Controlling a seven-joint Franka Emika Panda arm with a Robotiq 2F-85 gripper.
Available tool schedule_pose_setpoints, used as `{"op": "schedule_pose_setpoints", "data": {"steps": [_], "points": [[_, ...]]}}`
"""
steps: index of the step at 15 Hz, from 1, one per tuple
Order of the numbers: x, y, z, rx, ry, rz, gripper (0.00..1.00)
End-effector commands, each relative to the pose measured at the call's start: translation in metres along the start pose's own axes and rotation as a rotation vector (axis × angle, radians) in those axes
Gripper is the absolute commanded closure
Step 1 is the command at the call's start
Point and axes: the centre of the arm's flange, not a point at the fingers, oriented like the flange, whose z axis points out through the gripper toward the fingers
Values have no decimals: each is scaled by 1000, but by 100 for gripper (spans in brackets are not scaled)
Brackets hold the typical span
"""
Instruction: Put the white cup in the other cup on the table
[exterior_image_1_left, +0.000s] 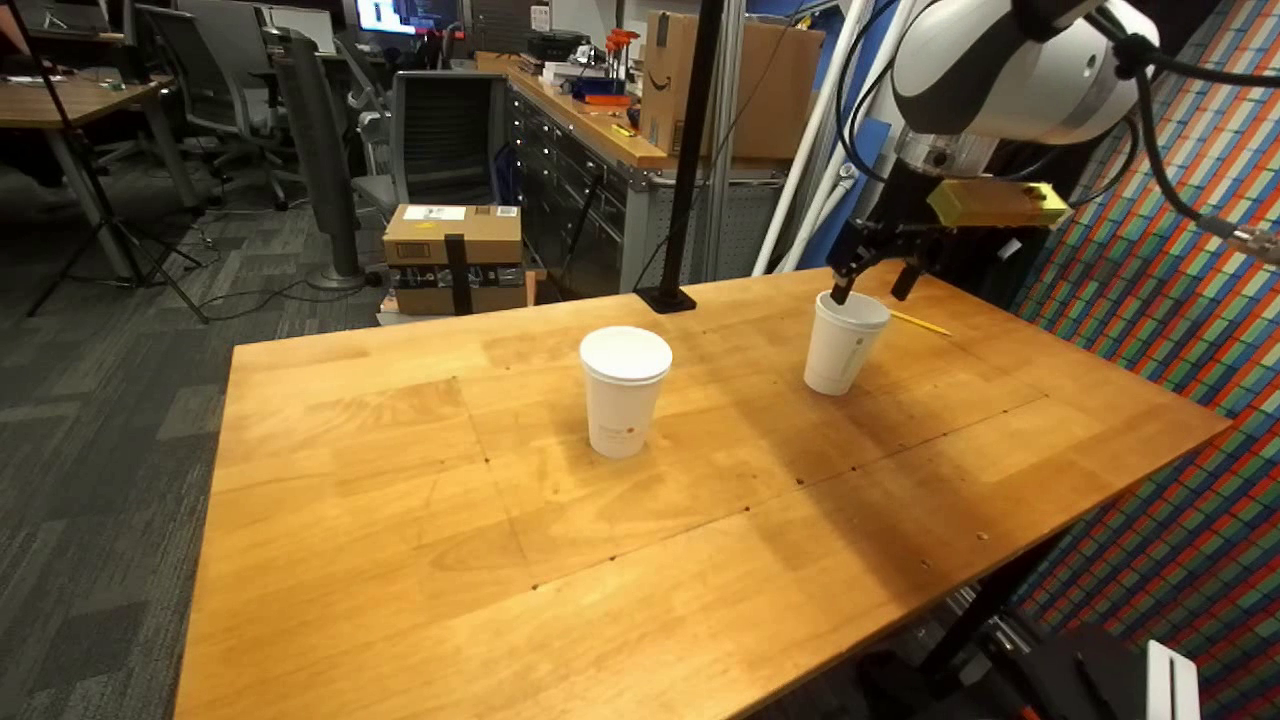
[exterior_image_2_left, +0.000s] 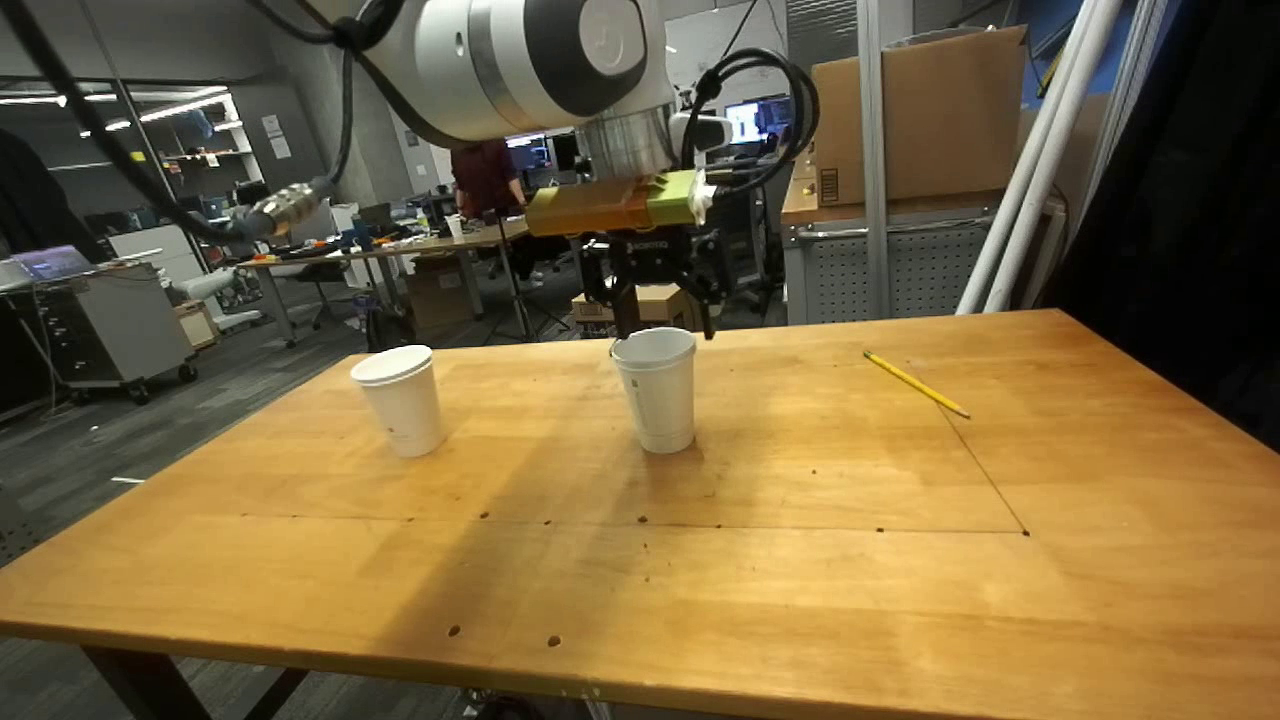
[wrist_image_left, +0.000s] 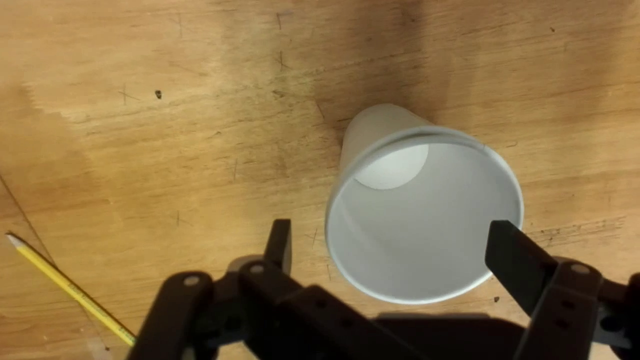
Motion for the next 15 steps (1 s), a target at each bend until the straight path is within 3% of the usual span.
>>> {"op": "schedule_pose_setpoints", "data": {"steps": [1, 8, 9, 11, 15], "points": [[18, 1, 14, 28, 15, -42, 0], [22, -5, 42, 67, -25, -103, 0], [22, -6, 44, 73, -29, -107, 25], [21, -5, 44, 74, -35, -113, 33], [16, -5, 42, 73, -50, -120, 69]]}}
